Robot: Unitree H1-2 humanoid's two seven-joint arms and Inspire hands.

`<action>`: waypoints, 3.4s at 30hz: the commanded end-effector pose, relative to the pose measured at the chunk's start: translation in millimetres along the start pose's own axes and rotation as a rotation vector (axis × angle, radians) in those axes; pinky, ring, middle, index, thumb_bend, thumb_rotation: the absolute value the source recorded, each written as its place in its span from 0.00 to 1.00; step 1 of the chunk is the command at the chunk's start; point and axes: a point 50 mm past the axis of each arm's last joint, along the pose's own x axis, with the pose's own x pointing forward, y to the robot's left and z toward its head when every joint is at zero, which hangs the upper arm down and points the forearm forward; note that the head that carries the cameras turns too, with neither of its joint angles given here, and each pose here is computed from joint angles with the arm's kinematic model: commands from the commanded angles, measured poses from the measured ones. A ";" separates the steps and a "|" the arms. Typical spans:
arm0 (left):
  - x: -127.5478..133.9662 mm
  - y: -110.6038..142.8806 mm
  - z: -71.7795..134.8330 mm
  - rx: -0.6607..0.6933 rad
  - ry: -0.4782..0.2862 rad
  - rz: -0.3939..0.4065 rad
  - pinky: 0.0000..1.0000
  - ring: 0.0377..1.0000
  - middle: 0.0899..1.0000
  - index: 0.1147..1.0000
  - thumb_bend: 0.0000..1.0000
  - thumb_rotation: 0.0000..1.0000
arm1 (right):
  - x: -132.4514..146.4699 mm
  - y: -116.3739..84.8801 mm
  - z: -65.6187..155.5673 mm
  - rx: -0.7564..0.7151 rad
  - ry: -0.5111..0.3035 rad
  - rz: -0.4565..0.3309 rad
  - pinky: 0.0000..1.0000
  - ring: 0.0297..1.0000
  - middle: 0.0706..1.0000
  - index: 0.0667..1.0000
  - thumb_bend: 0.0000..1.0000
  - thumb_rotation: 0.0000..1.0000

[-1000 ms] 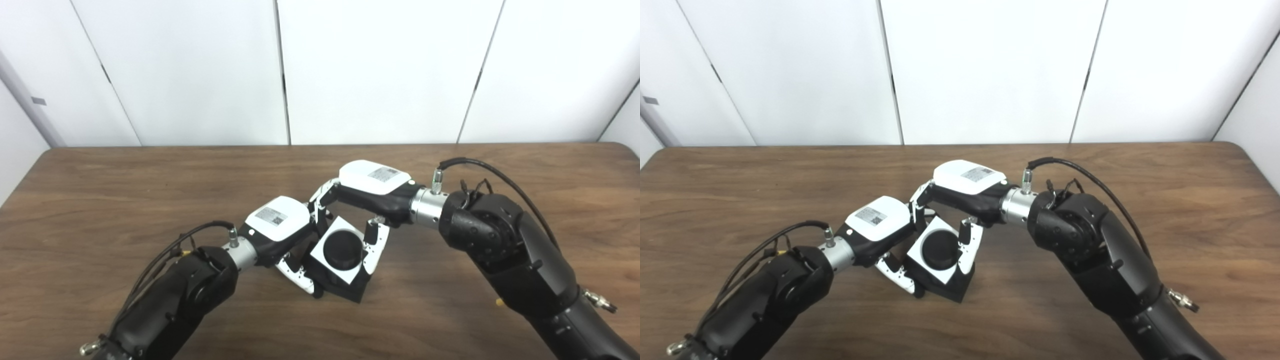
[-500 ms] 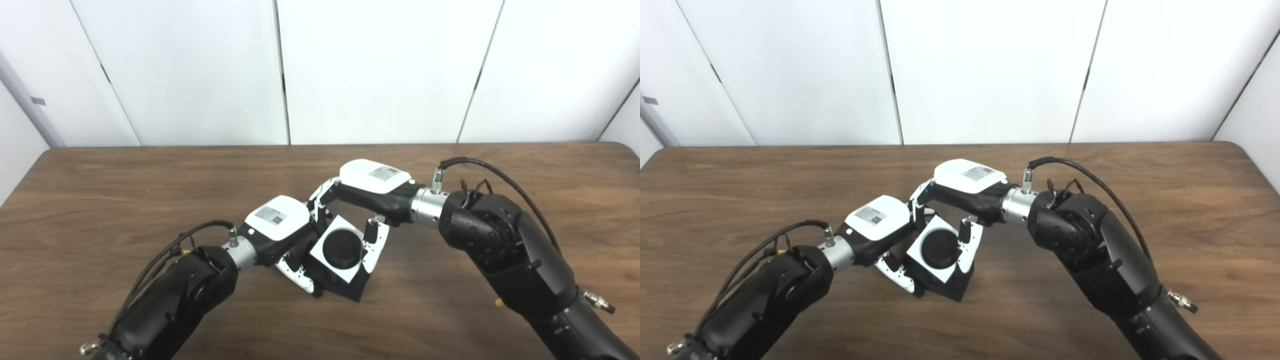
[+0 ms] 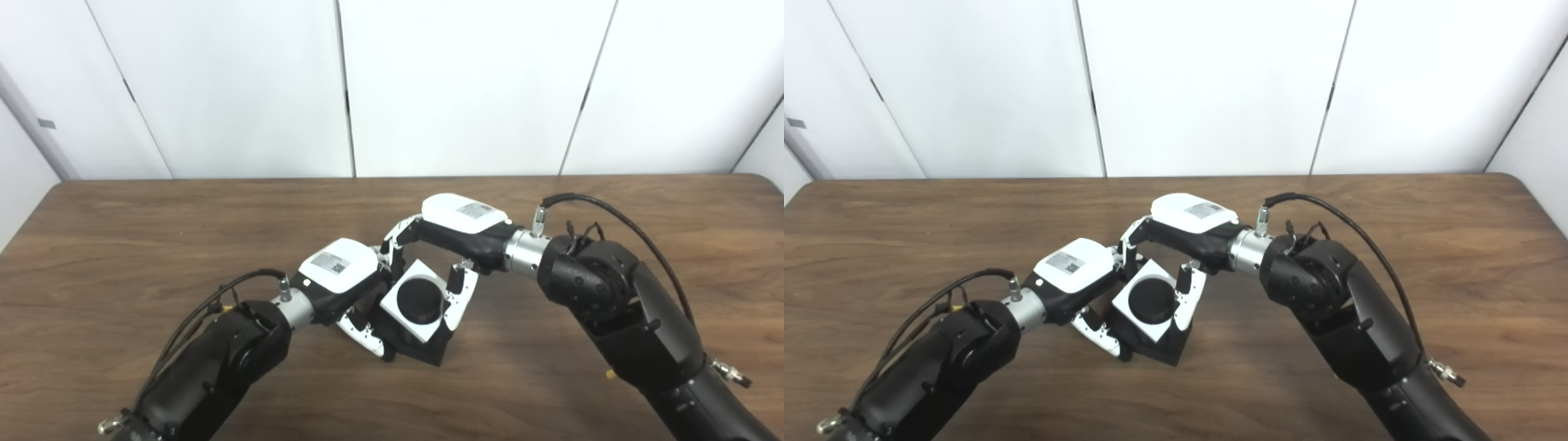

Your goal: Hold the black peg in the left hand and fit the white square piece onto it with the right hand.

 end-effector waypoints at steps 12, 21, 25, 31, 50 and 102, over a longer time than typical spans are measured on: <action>-2.8 -27.6 7.1 0.023 -0.009 -0.147 0.79 0.92 0.89 0.43 0.52 0.08 | -1.5 -2.8 -12.9 -0.031 0.068 -0.010 0.75 0.80 0.75 0.44 0.52 0.13; -2.7 -28.5 7.3 0.024 -0.010 -0.141 0.78 0.91 0.88 0.43 0.52 0.08 | -2.4 -5.2 -9.5 -0.019 0.074 0.017 0.75 0.83 0.83 0.76 0.94 0.37; -2.5 -28.8 7.3 0.026 -0.009 -0.138 0.79 0.91 0.88 0.43 0.52 0.08 | -2.9 -6.1 -9.6 -0.023 0.081 0.025 0.75 0.83 0.84 0.76 0.95 0.38; -3.1 -27.8 7.5 0.022 -0.005 -0.147 0.79 0.91 0.88 0.43 0.52 0.08 | -4.1 -5.6 -10.5 -0.021 0.076 0.019 0.75 0.83 0.83 0.74 0.95 0.35; -2.7 -28.8 8.2 0.015 -0.008 -0.152 0.79 0.92 0.88 0.43 0.52 0.08 | -5.5 -13.0 1.9 0.016 -0.059 -0.230 0.63 0.74 0.76 0.56 0.69 0.22; -2.9 -24.4 3.7 0.014 -0.001 -0.123 0.78 0.90 0.87 0.42 0.52 0.08 | -28.3 -51.7 -5.5 -0.012 0.053 -0.067 0.71 0.89 0.98 1.00 1.00 0.32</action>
